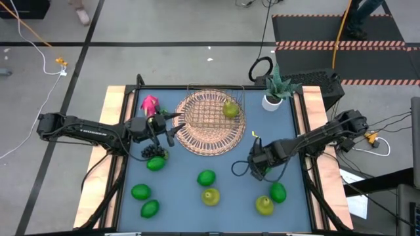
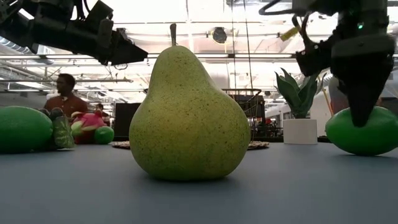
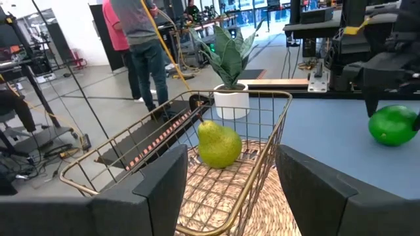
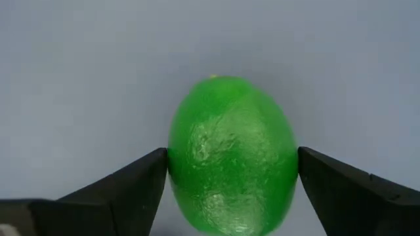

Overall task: Build produce basket
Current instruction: Put the green lime into the wire basket

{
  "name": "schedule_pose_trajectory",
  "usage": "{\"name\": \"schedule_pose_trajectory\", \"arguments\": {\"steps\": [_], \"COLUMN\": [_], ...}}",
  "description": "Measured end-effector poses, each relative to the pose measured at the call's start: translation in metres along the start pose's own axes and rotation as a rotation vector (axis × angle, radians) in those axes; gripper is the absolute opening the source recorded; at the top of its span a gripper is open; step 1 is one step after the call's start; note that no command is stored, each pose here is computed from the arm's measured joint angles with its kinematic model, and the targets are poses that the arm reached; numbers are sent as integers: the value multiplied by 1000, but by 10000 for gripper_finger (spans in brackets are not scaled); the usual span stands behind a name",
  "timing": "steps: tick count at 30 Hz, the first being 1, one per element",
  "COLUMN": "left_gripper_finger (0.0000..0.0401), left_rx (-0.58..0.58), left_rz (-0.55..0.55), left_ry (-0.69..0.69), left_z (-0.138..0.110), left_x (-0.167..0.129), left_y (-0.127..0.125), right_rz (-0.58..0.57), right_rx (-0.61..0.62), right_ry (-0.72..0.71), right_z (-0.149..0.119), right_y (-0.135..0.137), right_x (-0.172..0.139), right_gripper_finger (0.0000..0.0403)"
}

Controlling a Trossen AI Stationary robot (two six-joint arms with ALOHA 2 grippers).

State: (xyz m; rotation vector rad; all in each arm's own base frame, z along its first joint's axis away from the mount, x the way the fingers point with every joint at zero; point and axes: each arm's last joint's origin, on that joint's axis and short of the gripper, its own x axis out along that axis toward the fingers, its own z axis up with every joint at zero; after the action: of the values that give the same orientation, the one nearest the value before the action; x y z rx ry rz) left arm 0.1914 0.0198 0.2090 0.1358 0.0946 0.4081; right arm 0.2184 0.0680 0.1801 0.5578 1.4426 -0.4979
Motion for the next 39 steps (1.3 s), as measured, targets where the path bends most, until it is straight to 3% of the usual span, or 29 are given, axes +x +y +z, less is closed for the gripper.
{"name": "schedule_pose_trajectory", "arguments": {"steps": [15, 19, 26, 39], "left_gripper_finger": [232, 232, 232, 232], "left_rx": [0, 0, -9, -20], "left_rz": [0, 0, 0, -2], "left_ry": [0, 0, 1, 12], "left_z": [0, 0, 0, -1], "left_x": [0, 0, 0, 0], "left_y": [0, 0, 0, 0], "right_rz": [54, 119, 273, 299], "right_rx": [15, 9, -63, -234], "right_ry": [5, -40, -231, -644], "right_z": [2, 6, 23, 68], "right_y": [-3, -2, 12, 22], "right_x": [4, -2, -36, -139], "right_gripper_finger": [273, 269, 267, 266]}}
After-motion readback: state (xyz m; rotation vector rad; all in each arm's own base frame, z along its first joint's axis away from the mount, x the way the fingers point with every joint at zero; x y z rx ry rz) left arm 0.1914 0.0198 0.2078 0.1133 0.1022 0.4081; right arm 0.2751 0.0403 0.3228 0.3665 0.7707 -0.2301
